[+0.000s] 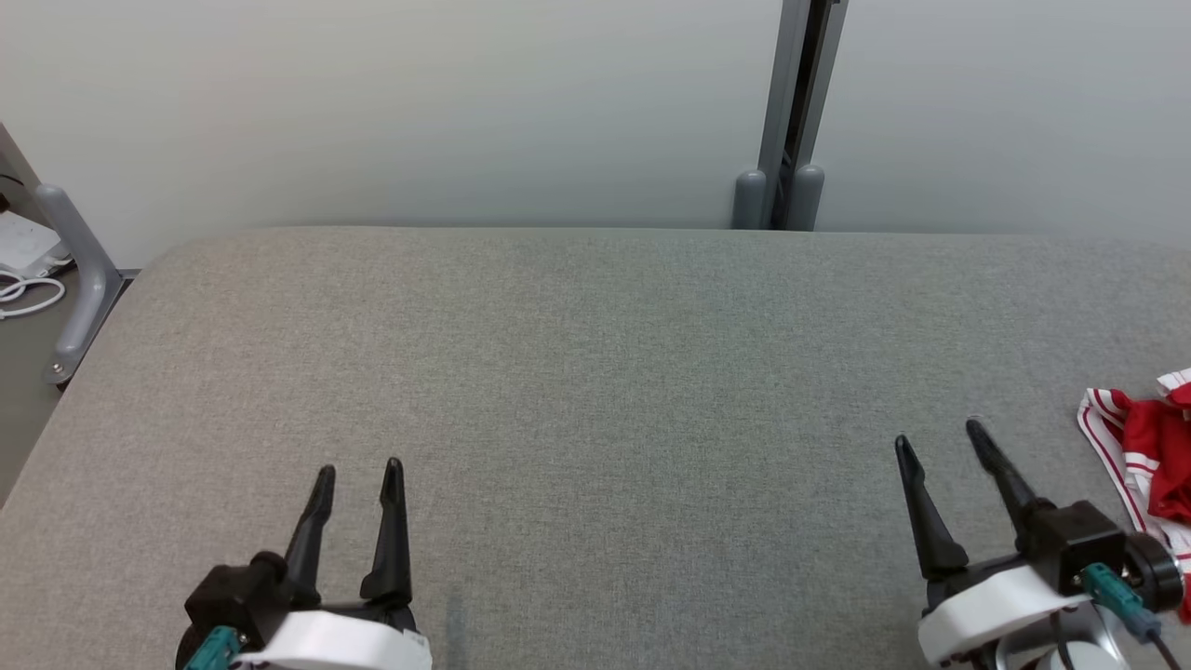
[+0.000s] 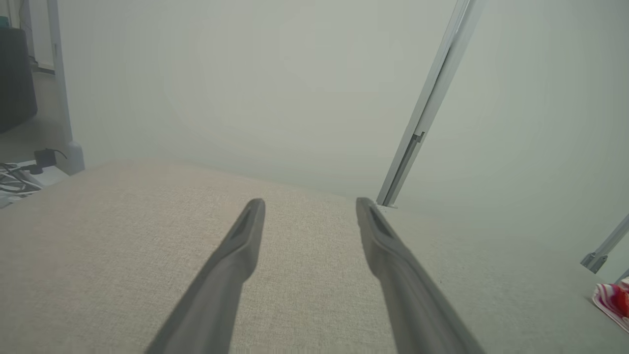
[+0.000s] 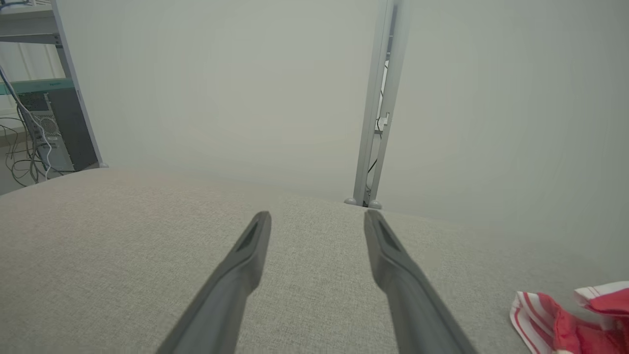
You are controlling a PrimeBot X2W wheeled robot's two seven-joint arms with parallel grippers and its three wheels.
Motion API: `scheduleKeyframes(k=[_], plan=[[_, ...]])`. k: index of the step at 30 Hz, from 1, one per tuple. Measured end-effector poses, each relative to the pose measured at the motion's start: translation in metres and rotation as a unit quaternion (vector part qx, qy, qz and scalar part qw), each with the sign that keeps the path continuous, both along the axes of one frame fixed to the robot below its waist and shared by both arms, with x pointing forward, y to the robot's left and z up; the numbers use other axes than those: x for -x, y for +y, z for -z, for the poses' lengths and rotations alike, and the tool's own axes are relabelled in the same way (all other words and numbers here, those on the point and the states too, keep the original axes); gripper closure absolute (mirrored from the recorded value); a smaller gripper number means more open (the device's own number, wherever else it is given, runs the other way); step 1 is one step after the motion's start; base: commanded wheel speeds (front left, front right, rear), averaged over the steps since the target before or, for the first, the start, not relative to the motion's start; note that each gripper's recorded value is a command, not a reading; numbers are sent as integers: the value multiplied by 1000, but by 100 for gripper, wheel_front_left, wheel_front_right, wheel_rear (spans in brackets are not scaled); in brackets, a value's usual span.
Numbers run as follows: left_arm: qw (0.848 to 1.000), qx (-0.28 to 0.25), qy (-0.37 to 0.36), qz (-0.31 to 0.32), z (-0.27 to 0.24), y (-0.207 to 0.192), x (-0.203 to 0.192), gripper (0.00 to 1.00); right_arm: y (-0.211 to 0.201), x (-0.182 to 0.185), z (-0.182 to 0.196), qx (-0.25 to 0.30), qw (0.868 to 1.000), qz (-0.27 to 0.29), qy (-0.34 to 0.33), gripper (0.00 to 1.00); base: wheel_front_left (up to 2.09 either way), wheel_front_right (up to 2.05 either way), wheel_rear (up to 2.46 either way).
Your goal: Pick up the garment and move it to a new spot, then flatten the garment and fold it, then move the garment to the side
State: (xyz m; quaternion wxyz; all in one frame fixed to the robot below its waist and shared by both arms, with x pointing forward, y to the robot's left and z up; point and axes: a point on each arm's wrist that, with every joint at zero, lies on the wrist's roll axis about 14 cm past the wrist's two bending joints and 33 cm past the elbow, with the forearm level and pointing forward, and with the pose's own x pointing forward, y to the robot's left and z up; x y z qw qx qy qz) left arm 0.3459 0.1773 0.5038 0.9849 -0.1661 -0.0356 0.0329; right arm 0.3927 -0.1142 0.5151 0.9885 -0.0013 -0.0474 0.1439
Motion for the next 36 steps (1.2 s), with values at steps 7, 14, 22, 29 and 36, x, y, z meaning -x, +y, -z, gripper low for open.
scheduleKeyframes(k=[7,14,22,29,36], plan=[[998,8,58,-1,36,-2,16,100,0,17,40,-4,998,5,66,100,0,0,0],[995,65,72,-1,43,-3,13,100,-19,15,44,-68,992,42,97,100,0,0,0],[989,127,77,3,42,-5,2,100,-36,12,44,-144,980,75,116,100,0,0,0],[981,177,76,9,39,-8,-6,100,-49,11,44,-206,965,97,129,100,0,0,0],[972,221,77,14,37,-11,-14,100,-61,9,42,-262,948,115,136,100,0,0,0]])
